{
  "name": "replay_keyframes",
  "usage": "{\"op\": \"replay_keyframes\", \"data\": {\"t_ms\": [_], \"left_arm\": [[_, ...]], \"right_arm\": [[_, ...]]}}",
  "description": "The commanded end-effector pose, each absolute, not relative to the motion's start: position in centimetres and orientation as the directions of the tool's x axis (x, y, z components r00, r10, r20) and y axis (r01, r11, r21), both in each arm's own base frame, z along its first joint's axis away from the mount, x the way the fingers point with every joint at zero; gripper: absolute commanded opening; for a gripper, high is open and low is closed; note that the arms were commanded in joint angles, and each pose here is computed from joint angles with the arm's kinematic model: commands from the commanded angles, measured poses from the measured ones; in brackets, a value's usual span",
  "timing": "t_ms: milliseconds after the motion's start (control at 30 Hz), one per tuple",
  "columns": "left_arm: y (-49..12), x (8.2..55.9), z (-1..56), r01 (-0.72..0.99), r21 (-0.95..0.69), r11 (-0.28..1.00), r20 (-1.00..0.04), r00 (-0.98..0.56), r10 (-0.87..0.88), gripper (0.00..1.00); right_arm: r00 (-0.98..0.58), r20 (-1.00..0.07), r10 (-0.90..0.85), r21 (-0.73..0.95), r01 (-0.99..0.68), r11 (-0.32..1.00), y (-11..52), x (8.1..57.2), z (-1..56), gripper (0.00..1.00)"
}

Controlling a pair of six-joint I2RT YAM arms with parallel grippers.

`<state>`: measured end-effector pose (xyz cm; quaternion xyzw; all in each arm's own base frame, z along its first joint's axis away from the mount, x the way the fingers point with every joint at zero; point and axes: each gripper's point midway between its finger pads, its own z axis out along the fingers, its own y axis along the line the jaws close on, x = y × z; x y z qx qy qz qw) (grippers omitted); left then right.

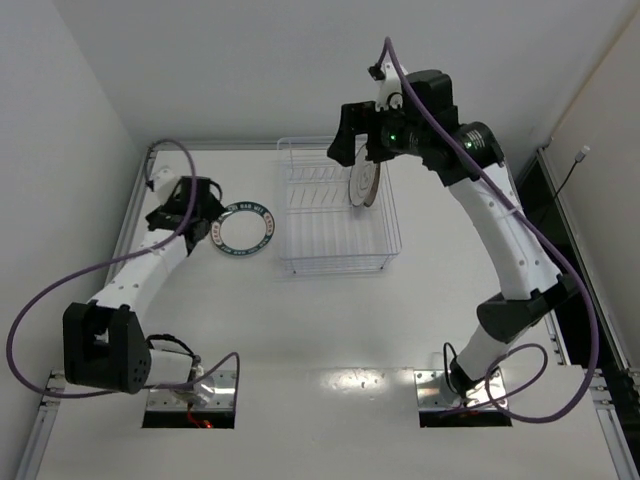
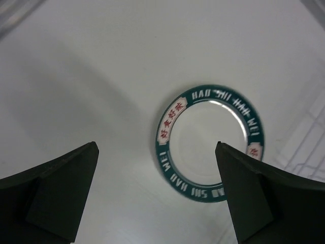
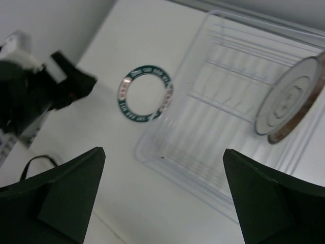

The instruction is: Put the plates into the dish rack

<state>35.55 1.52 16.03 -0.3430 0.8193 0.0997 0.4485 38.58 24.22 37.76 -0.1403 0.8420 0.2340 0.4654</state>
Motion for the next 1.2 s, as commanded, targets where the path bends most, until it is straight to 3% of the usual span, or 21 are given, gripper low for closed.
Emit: {"op": "replay_keyframes", "data": {"t_ms": [0,100,167,233,333,533,633,667,767,800,1167], "left_arm": [[1.2,39.3,15.6,-0.583,-0.507,0.635,-0.631,-0.251,-0.734,1.0],[1.4,41.0,13.5,-0.572,-0.641,0.511,-0.481,-0.219,-0.849,1.0],[0.6,41.4,10.4,-0.559,-0.687,0.464,-0.372,-0.277,-0.886,1.0],[-0.1,42.8,9.9,-0.525,-0.738,0.423,-0.327,-0.271,-0.905,0.98],[-1.0,43.2,7.0,-0.549,-0.737,0.393,-0.259,-0.307,-0.916,0.86],[-2.6,44.1,2.4,-0.602,-0.697,0.389,-0.197,-0.361,-0.912,0.73],[-3.0,44.0,0.7,-0.614,-0.654,0.442,-0.201,-0.422,-0.884,0.53],[-3.2,44.2,1.0,-0.604,-0.658,0.449,-0.199,-0.435,-0.878,0.35],[-3.2,44.2,0.7,-0.609,-0.641,0.467,-0.202,-0.454,-0.868,0.15],[-3.1,44.1,0.3,-0.611,-0.633,0.475,-0.202,-0.462,-0.864,0.02],[-3.1,45.6,2.3,-0.543,-0.64,0.543,-0.262,-0.51,-0.819,0.0]], "right_arm": [[-0.542,-0.838,-0.072,0.371,-0.661,0.652,28.6,38.3,37.6,1.0],[-0.512,-0.857,-0.064,0.367,-0.692,0.621,27.2,39.0,40.8,1.0],[-0.549,-0.834,-0.061,0.394,-0.669,0.63,25.5,40.2,39.8,1.0],[-0.586,-0.809,-0.053,0.423,-0.642,0.64,24.1,40.5,38.3,1.0],[-0.586,-0.81,-0.001,0.439,-0.607,0.662,21.0,40.7,38.1,1.0],[-0.623,-0.781,0.039,0.472,-0.549,0.689,17.8,41.1,36.9,1.0],[-0.64,-0.767,0.049,0.494,-0.54,0.681,17.6,41.2,36.3,1.0],[-0.647,-0.76,0.055,0.499,-0.528,0.687,17.1,41.4,35.9,1.0],[-0.648,-0.759,0.06,0.503,-0.526,0.686,16.9,41.5,35.8,1.0],[-0.661,-0.748,0.065,0.514,-0.515,0.686,16.9,41.5,35.4,1.0],[-0.693,-0.716,0.084,0.558,-0.496,0.665,16.6,41.2,34.5,1.0]]}}
